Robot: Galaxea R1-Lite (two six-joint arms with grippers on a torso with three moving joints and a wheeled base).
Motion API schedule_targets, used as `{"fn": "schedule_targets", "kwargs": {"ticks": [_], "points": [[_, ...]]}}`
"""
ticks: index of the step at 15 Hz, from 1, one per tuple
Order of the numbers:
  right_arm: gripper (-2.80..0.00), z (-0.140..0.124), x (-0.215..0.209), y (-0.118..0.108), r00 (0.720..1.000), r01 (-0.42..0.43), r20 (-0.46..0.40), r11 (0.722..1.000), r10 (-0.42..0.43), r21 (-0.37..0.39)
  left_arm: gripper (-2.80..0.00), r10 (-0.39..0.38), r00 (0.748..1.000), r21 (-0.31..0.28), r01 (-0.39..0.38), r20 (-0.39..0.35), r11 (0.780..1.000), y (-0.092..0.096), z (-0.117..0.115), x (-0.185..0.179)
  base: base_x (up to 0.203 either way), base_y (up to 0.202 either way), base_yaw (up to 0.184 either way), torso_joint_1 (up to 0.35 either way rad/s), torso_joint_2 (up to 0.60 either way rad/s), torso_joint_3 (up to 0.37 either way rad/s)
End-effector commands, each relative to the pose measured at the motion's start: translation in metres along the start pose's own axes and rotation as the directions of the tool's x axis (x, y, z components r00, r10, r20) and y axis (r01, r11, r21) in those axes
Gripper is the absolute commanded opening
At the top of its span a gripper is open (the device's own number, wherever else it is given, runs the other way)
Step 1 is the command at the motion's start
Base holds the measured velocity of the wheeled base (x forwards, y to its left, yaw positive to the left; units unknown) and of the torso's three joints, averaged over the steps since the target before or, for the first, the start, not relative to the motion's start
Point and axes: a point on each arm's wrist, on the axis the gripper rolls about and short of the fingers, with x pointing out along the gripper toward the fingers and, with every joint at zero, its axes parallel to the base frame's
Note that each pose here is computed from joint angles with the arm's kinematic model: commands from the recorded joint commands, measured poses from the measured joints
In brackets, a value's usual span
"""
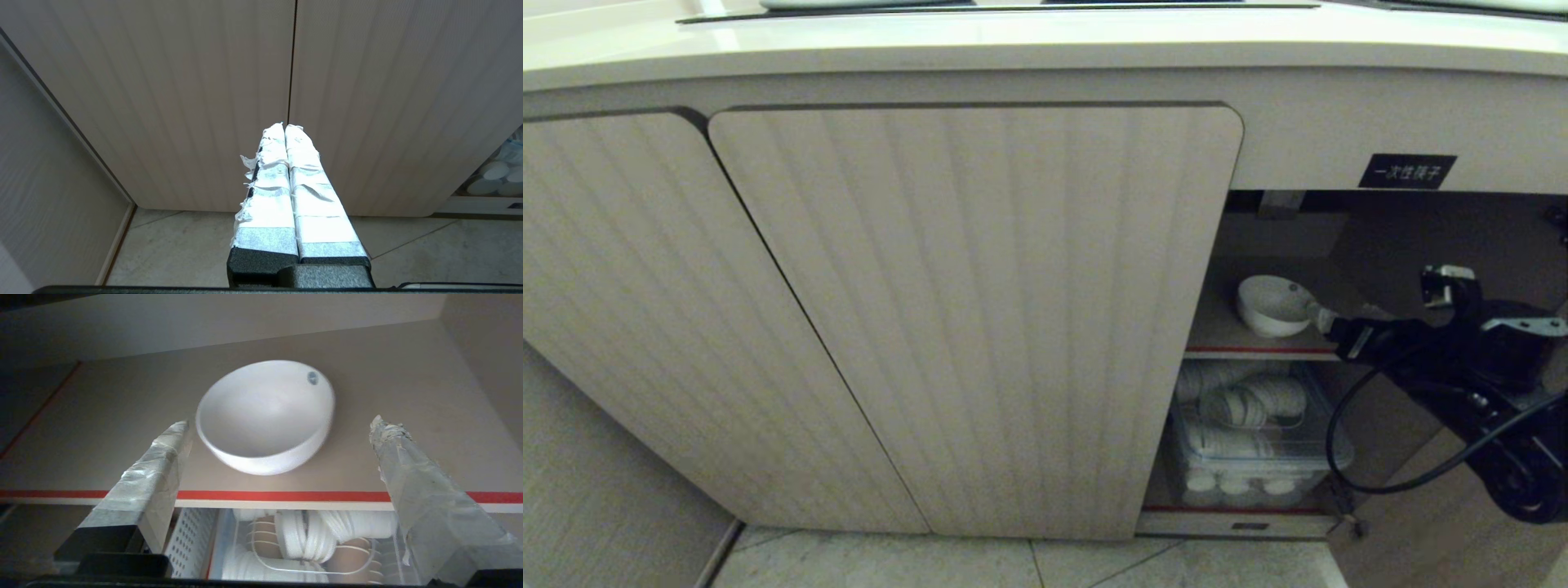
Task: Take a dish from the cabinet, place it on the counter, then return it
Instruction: Take the bowl from the cabinet
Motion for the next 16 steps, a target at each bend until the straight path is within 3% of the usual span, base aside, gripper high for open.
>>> {"fn": "schedule_targets", "kwargs": {"ticks": [1,16], "points": [[0.00,0.002,0.001,0.001,1.000,-0.006,0.013,1.000,0.006,0.000,-2.80,0.000,1.000,0.000,0.000,0.000,1.000,0.000,0.000,0.000,0.000,0.000,0.000,0.000,0.00,0.000],[0.00,0.006,0.009,0.010,0.999,-0.042,0.020,0.999,0.043,-0.031,-2.80,0.000,1.000,0.000,0.000,0.002,1.000,0.000,0.000,0.000,0.000,0.000,0.000,0.000,0.00,0.000]]}}
